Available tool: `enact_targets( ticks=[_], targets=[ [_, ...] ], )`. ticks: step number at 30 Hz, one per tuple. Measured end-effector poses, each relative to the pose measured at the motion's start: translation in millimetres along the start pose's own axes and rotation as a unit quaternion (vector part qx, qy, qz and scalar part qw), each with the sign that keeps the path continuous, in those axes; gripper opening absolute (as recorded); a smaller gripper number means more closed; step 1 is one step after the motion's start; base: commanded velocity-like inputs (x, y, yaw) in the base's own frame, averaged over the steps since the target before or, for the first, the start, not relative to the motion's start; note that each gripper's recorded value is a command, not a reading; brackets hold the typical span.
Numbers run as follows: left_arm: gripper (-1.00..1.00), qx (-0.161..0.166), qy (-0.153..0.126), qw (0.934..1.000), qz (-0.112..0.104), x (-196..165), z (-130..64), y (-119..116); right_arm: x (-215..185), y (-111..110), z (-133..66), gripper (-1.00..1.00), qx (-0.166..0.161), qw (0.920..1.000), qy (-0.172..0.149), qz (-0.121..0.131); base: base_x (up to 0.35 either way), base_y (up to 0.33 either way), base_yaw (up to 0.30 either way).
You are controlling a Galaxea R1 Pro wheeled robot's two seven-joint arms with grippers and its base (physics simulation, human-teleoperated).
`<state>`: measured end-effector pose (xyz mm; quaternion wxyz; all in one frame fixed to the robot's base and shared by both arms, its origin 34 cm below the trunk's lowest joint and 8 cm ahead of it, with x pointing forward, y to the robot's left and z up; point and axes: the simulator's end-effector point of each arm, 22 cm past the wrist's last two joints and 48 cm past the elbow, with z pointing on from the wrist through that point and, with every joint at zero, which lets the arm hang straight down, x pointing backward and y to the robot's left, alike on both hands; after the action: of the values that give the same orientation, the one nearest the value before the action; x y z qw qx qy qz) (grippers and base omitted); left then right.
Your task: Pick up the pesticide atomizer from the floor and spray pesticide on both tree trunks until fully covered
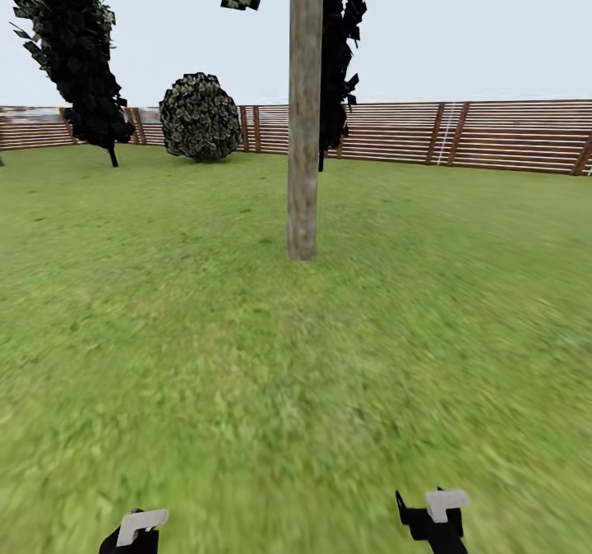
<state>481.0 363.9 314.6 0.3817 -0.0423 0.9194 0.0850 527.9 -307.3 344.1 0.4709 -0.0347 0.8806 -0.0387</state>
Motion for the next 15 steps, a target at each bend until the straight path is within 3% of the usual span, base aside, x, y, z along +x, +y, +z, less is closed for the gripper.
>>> enact_targets(
  ticks=[15],
  targets=[
    [-1.00,0.000,0.000,1.0000,0.000,-0.4,0.1,0.1,0.0,-0.1,0.0,1.00,0.000,1.0000,0.000,0.000,0.337,0.000,0.000]
  ],
)
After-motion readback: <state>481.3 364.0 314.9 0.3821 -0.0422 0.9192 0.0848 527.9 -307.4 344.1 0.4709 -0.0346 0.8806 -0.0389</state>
